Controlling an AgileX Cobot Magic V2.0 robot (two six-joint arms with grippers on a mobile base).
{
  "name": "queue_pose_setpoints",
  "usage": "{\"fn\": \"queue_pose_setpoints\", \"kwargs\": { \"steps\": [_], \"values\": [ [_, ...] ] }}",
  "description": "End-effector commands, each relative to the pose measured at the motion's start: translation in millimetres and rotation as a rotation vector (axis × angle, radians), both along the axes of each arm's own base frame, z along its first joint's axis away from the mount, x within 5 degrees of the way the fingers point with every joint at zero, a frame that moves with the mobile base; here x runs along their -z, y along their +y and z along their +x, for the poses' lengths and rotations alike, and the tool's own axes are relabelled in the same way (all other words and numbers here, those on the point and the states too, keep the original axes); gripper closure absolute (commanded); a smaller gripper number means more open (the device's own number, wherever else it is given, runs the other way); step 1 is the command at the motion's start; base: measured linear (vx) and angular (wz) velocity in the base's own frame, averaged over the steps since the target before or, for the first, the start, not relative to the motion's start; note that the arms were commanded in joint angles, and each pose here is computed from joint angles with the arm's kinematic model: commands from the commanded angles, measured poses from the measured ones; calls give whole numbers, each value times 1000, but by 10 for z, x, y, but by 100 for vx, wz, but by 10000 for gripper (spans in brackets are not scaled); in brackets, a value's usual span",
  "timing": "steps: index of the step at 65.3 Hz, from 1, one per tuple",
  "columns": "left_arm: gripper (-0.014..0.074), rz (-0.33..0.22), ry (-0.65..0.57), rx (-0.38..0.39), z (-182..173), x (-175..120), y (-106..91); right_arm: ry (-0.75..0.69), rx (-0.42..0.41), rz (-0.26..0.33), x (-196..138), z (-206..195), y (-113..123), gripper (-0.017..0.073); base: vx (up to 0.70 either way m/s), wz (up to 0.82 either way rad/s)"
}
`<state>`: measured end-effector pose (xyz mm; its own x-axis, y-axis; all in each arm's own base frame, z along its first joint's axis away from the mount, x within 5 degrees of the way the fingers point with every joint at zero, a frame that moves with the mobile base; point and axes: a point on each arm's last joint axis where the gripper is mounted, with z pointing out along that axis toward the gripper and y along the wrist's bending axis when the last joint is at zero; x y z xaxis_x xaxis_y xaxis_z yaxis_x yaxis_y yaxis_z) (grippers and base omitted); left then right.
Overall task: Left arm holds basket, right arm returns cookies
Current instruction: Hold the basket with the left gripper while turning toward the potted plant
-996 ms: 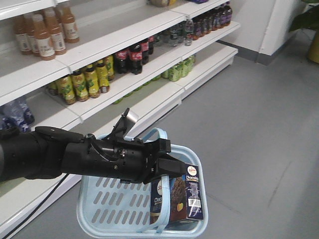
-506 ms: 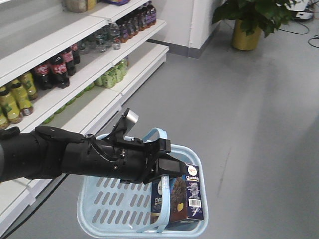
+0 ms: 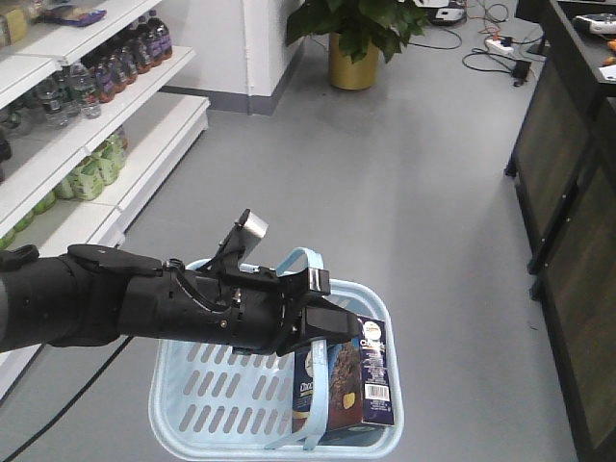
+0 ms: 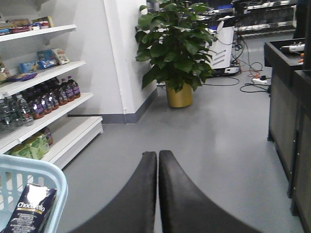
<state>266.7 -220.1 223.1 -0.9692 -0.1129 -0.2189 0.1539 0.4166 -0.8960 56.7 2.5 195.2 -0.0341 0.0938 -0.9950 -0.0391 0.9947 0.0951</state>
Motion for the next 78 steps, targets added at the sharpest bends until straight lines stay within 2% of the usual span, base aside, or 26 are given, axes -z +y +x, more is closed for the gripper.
{"fn": "queue_pose_setpoints", "kwargs": {
  "steps": [1, 39, 78],
  "values": [
    [600, -133, -37, -1, -24, -328, -23, -88, 2, 0, -69, -9, -2, 567, 10, -39],
    [600, -133, -37, -1, -24, -328, -23, -88, 2, 0, -69, -9, -2, 567, 10, -29],
    [600, -133, -37, -1, -24, -328, -23, -88, 2, 0, -69, -9, -2, 567, 18, 1]
  ]
}}
